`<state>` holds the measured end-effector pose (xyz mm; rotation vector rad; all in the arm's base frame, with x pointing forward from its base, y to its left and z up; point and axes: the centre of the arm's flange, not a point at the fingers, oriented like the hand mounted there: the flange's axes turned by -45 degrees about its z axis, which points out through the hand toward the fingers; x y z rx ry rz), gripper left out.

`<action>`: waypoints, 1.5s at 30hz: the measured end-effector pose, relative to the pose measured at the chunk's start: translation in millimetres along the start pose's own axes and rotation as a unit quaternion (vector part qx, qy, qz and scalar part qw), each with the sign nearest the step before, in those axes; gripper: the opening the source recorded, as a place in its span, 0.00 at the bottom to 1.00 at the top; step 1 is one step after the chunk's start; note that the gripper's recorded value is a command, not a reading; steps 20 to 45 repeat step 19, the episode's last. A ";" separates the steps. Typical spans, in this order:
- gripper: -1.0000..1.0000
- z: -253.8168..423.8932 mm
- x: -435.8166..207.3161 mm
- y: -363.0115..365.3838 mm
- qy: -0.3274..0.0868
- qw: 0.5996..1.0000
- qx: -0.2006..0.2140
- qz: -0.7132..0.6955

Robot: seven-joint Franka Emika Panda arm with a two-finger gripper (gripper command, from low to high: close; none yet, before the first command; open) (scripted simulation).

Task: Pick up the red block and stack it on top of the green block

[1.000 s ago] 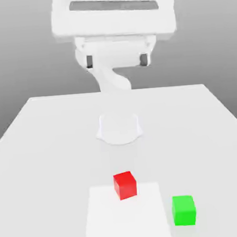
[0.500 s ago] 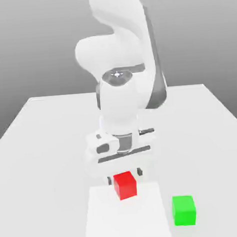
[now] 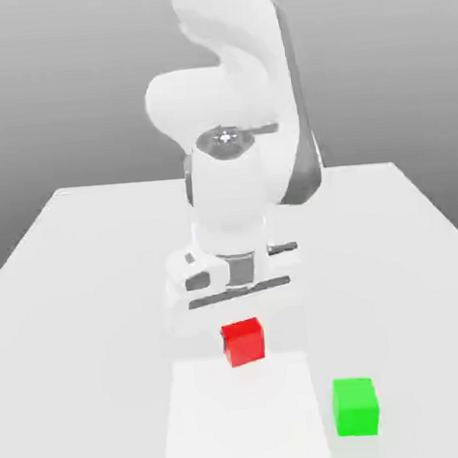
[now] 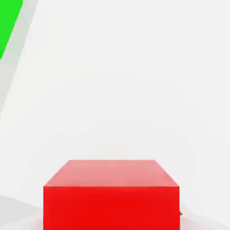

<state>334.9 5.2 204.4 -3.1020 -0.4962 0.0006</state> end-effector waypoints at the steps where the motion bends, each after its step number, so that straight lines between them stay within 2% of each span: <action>1: 0.00 -4.9 8.8 -4.7 0.000 1.000 0.000 -0.001; 10: 0.00 -36.9 118.6 -102.2 0.000 1.000 0.001 -0.027; 15: 0.00 12.4 128.3 -104.6 0.000 1.000 0.000 -0.018; 16: 1.00 19.9 127.9 -104.8 0.000 1.000 0.000 -0.018; 45: 1.00 19.9 127.9 -104.8 0.000 1.000 0.000 -0.018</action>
